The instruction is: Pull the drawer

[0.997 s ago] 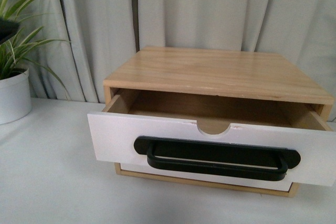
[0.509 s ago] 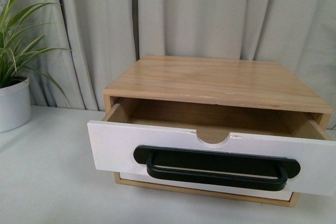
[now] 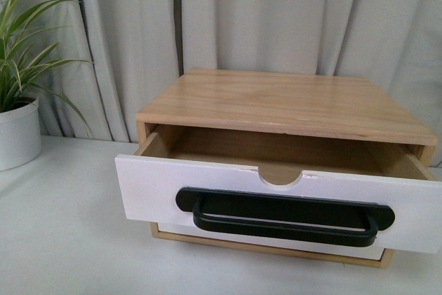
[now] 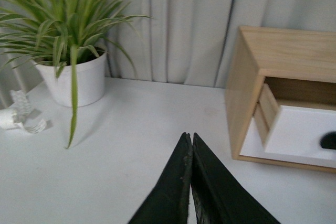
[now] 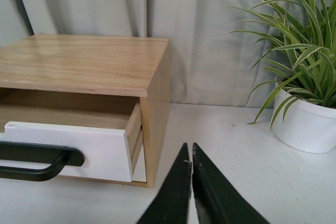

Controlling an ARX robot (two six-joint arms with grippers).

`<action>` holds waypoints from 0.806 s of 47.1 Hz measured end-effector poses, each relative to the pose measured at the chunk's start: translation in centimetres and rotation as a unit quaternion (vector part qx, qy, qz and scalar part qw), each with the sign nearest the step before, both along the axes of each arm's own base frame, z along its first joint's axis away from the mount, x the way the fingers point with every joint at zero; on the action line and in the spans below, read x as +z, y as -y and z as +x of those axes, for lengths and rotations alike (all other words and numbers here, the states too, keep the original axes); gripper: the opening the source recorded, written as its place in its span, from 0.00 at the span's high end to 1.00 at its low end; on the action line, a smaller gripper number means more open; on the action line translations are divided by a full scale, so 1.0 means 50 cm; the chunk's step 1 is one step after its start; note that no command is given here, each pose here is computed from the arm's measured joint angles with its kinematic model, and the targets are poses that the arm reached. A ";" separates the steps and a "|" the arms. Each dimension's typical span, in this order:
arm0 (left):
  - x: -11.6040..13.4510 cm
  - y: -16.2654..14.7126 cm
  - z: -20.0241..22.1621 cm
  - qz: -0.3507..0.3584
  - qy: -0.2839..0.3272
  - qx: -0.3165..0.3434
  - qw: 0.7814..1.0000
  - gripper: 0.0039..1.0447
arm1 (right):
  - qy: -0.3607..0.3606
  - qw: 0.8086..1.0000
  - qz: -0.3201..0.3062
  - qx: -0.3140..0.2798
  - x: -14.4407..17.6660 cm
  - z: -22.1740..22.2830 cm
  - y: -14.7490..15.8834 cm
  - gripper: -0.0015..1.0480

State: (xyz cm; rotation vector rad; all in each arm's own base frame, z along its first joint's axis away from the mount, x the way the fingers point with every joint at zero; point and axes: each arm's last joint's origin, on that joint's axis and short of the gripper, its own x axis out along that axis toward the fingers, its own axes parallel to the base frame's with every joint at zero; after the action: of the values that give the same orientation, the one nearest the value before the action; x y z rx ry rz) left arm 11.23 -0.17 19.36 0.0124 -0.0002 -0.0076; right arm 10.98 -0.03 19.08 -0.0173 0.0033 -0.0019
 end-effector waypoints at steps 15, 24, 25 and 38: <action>-0.031 -0.003 -0.021 -0.005 -0.013 0.002 1.000 0.96 | 0.004 1.000 0.002 0.001 -0.021 -0.025 0.000 0.99; -0.035 -0.003 -0.029 -0.006 0.001 0.003 1.000 0.96 | 0.006 1.000 0.002 0.000 -0.033 -0.025 0.000 0.99; -0.036 -0.003 -0.029 -0.006 0.000 0.003 1.000 0.96 | 0.005 1.000 0.002 0.001 -0.038 -0.025 0.000 0.99; -0.054 -0.003 -0.030 -0.007 0.002 0.003 1.000 0.96 | 0.002 1.000 0.002 0.000 -0.051 -0.025 0.000 0.98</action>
State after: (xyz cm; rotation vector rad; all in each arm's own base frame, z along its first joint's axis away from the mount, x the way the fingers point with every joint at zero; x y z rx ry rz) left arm 9.74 -0.02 16.65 -0.0010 -0.0044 -0.0015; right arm 9.75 -0.02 16.53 -0.0135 0.0002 -0.0011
